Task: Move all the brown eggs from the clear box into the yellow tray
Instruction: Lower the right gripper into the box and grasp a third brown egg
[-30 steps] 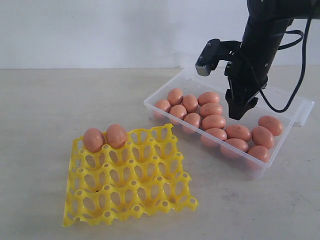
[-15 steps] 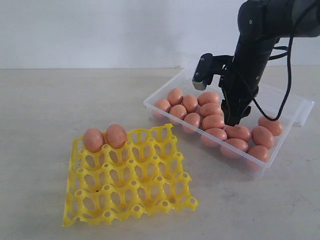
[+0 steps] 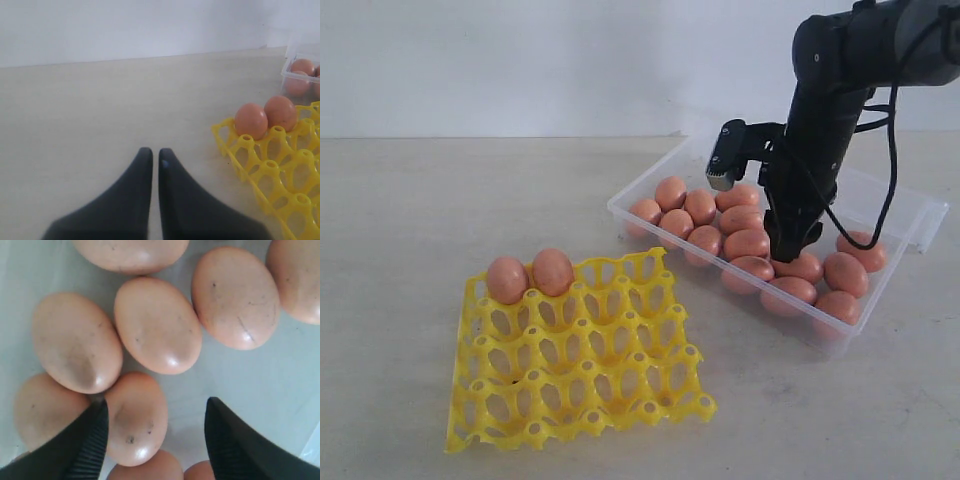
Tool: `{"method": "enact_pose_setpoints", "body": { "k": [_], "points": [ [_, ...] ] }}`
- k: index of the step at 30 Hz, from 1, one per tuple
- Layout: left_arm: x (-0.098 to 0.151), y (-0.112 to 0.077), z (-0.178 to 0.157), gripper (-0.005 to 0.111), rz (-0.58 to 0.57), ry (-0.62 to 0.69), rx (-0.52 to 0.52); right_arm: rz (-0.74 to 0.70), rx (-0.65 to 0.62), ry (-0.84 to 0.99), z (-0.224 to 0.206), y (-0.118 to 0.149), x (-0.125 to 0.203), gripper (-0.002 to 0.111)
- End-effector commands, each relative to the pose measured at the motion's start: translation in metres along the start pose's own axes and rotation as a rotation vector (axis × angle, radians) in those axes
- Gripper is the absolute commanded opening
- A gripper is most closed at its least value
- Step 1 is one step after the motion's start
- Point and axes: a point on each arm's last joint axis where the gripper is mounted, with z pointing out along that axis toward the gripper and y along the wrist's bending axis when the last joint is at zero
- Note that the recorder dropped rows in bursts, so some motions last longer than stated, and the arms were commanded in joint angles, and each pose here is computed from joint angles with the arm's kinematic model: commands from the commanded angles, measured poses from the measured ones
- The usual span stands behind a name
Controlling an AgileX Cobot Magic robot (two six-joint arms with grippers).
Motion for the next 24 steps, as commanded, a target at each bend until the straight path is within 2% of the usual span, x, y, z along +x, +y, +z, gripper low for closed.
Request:
{"method": "enact_pose_setpoints", "body": {
  "k": [1, 21, 24],
  "points": [
    [0.001, 0.000, 0.000, 0.004, 0.004, -0.003, 0.003, 0.036, -0.033, 0.016, -0.001, -0.003, 0.010, 0.049],
    [0.001, 0.000, 0.000, 0.004, 0.004, -0.003, 0.003, -0.012, -0.066, 0.018, 0.029, -0.004, 0.008, 0.049],
    [0.001, 0.000, 0.000, 0.004, 0.004, -0.003, 0.003, -0.018, -0.065, 0.017, 0.033, -0.004, 0.007, 0.046]
  ]
}}
